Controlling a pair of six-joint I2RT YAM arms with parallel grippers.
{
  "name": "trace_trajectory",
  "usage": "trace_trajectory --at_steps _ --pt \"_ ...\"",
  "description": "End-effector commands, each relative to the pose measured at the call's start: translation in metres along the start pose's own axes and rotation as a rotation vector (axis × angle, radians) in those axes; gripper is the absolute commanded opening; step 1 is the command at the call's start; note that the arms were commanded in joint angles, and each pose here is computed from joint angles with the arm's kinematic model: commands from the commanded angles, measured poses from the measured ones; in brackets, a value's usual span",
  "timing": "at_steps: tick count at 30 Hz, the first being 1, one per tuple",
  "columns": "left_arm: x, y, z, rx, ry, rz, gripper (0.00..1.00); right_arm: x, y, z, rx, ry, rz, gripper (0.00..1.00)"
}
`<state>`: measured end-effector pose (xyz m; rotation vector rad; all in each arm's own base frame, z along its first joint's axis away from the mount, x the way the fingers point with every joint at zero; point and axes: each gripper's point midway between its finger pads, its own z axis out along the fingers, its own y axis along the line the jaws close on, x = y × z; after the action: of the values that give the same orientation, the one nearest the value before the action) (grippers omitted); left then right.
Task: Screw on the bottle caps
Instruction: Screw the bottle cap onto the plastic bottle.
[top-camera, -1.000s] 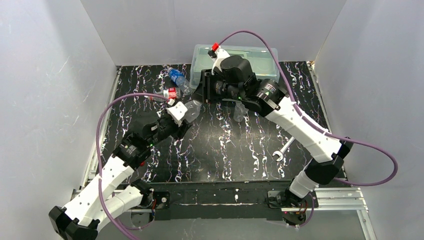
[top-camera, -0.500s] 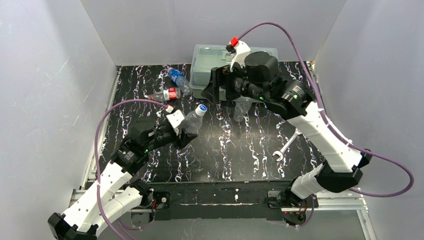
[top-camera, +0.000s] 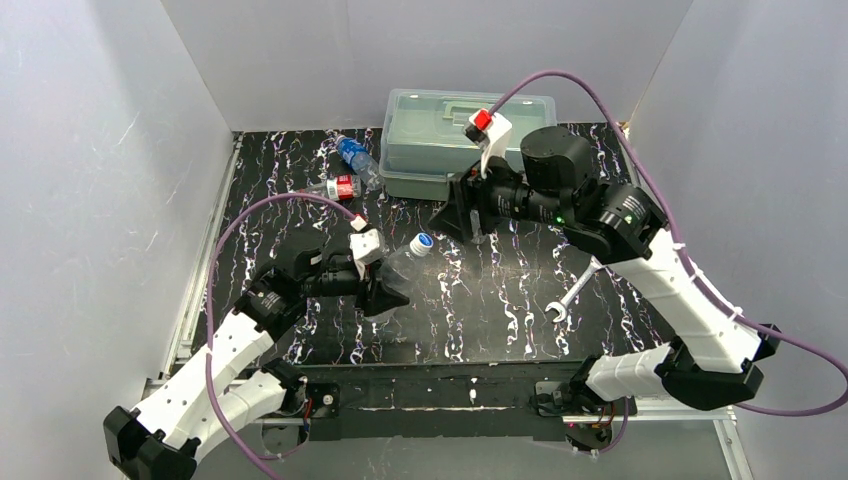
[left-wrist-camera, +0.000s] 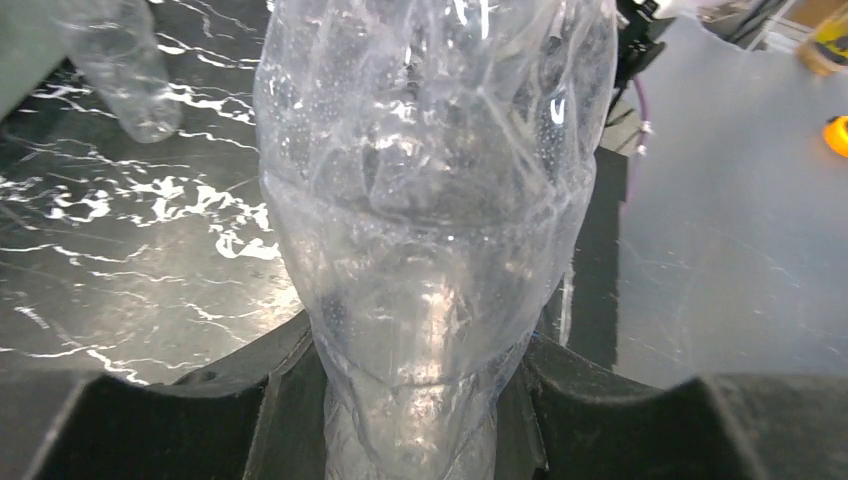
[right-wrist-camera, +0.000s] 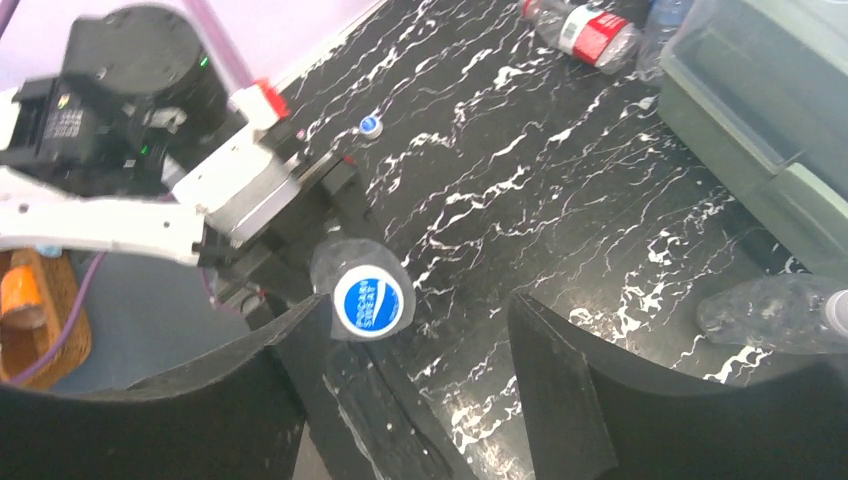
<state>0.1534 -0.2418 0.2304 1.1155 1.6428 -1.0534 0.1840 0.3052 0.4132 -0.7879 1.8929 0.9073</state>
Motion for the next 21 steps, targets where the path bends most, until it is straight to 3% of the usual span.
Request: trace_trajectory --at_steps 1,6,13,21 --pt "-0.016 -0.029 -0.004 0.149 -0.029 -0.022 0.00 -0.002 0.025 -0.020 -0.145 -0.038 -0.087 0.70" --pt "-0.021 -0.038 -0.005 0.206 -0.034 -0.042 0.00 0.019 0.042 -0.011 -0.284 0.026 -0.099 0.63" --pt "-0.022 -0.042 -0.005 0.235 -0.032 -0.054 0.00 0.023 0.045 -0.001 -0.315 0.036 -0.104 0.63" --pt "-0.022 -0.042 -0.006 0.231 -0.032 -0.050 0.00 0.029 0.050 0.008 -0.360 0.063 -0.088 0.52"
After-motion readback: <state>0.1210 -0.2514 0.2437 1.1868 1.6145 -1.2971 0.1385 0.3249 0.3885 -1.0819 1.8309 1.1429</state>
